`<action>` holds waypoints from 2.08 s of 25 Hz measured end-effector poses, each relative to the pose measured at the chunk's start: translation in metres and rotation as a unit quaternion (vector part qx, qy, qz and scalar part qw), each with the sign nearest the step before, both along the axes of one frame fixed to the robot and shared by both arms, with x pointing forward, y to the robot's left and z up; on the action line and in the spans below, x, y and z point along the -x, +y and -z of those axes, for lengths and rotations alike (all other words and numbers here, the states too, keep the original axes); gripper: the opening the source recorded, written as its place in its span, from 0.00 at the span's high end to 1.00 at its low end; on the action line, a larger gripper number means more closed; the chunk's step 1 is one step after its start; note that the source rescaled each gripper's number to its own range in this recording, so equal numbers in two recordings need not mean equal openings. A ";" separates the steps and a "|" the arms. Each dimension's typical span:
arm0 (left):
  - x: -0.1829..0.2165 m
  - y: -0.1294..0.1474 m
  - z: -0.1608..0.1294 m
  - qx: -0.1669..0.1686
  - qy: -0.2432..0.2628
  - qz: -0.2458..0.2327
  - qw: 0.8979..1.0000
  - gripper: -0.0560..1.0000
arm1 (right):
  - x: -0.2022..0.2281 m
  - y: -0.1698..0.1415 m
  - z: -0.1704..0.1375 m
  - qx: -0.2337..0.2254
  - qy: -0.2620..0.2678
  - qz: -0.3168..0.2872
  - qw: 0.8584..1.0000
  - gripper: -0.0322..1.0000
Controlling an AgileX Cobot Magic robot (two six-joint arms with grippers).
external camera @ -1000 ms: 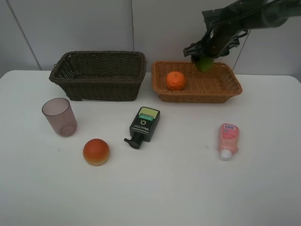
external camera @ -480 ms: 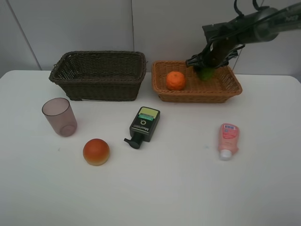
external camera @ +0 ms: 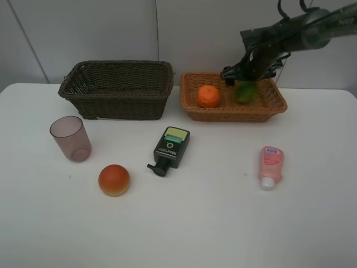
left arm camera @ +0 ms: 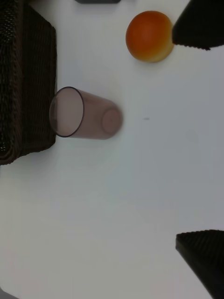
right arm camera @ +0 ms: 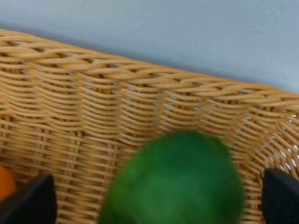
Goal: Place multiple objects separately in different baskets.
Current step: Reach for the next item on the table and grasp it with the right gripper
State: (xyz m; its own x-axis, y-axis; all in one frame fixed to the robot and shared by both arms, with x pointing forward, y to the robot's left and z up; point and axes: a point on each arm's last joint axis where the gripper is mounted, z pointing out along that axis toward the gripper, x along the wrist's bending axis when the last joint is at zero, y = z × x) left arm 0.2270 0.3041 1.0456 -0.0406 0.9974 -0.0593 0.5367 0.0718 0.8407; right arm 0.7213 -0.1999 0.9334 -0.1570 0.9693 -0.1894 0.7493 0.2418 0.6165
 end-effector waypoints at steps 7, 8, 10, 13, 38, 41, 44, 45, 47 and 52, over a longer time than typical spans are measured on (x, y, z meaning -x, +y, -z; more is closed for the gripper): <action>0.000 0.000 0.000 0.000 0.000 0.000 1.000 0.00 | 0.012 -0.005 -0.019 0.021 0.035 0.026 0.999 0.05; 0.000 0.000 0.000 0.000 0.000 0.000 1.000 0.00 | 0.015 -0.006 -0.024 0.023 0.041 0.032 0.998 0.05; 0.000 0.000 0.000 0.000 0.000 0.000 1.000 0.00 | 0.022 -0.005 -0.035 0.018 0.056 0.045 0.997 0.05; 0.000 0.000 0.000 0.000 0.000 0.000 1.000 0.00 | 0.035 0.000 -0.048 0.013 0.089 0.063 0.994 0.05; 0.000 0.000 0.000 0.000 0.000 0.000 1.000 0.00 | 0.165 -0.024 0.013 -0.011 0.272 0.153 0.950 0.04; 0.000 0.000 0.000 0.000 0.000 0.000 1.000 0.00 | 0.170 -0.025 0.021 -0.020 0.269 0.157 0.950 0.04; 0.000 0.000 0.000 0.000 0.000 0.000 1.000 0.00 | 0.174 -0.025 0.027 -0.025 0.268 0.157 0.950 0.04; 0.000 0.000 0.000 0.000 0.000 0.000 1.000 0.00 | 0.175 -0.025 0.028 -0.025 0.267 0.156 0.950 0.04; 0.000 0.000 0.000 0.000 0.000 0.000 1.000 0.00 | 0.178 -0.026 0.031 -0.027 0.268 0.156 0.950 0.04; 0.000 0.000 0.000 0.000 0.000 0.000 1.000 0.00 | 0.179 -0.025 0.046 -0.026 0.278 0.154 0.948 0.04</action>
